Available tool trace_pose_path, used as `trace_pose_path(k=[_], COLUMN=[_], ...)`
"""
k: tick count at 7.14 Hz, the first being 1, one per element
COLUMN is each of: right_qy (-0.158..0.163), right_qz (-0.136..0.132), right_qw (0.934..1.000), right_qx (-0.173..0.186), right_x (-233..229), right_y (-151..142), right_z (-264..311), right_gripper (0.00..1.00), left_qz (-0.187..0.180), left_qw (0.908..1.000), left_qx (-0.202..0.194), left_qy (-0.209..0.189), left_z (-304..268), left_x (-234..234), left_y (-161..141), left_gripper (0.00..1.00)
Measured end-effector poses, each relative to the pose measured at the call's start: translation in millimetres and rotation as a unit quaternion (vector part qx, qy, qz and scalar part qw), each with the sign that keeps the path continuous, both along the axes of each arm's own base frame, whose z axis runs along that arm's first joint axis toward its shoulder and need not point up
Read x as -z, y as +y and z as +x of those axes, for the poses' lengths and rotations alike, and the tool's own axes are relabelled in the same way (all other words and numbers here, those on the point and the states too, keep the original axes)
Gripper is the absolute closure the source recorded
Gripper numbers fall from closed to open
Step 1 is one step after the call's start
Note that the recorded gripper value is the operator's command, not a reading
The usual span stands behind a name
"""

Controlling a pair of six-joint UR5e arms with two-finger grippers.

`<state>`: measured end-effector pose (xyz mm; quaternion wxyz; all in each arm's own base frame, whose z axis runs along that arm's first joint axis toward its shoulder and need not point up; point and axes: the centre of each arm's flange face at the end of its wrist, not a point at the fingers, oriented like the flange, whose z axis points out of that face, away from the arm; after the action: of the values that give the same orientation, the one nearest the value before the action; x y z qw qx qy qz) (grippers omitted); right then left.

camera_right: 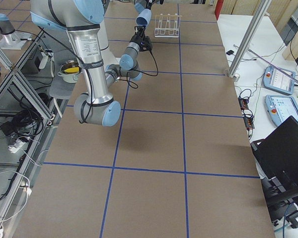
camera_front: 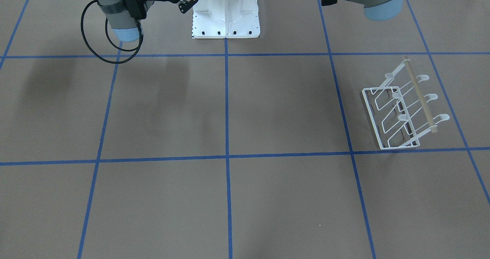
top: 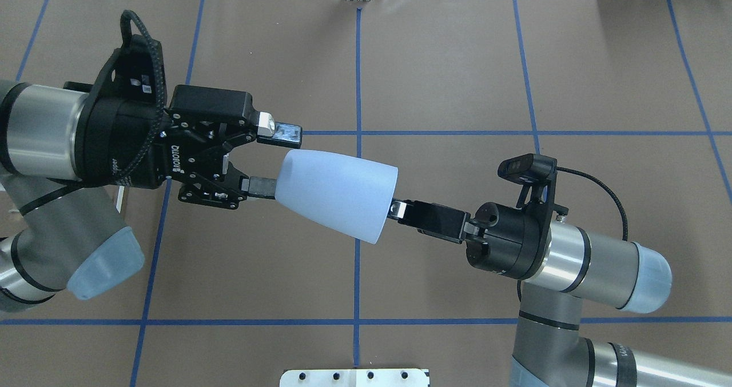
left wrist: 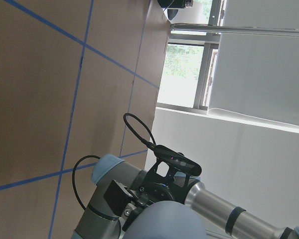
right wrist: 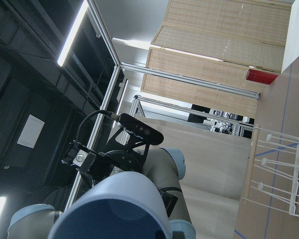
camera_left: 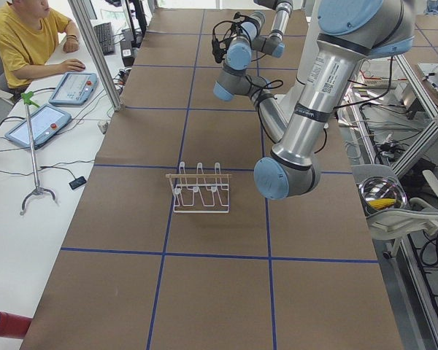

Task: Hang cup on cup holder
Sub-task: 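Close the left gripper on the cup's narrow base while the right gripper holds the rim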

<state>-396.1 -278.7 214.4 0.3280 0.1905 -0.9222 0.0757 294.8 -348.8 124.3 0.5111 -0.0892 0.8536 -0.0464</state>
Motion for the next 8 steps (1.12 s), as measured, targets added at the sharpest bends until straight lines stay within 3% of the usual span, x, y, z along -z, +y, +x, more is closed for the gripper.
trace_pose_path(k=[2, 6, 8], right_qy=[-0.001, -0.004, -0.008], right_qz=[-0.004, -0.014, -0.017], right_qw=[1.0, 0.9998, 0.9998], right_qx=[-0.003, -0.009, -0.011], right_x=[0.1, 0.1, 2.8], right_y=[0.2, 0.0, 0.9], right_z=[-0.3, -1.7, -2.8], right_gripper=[1.0, 1.0, 1.0], left_qz=[-0.002, 0.002, 0.003], left_qw=[1.0, 1.0, 0.9999], left_qx=[-0.004, -0.009, -0.009], left_qy=[0.001, 0.004, 0.006], left_z=[2.0, 5.1, 5.4], left_x=[-0.1, -0.8, -0.6], left_y=[1.6, 5.0, 5.7], left_gripper=[0.04, 0.2, 0.37])
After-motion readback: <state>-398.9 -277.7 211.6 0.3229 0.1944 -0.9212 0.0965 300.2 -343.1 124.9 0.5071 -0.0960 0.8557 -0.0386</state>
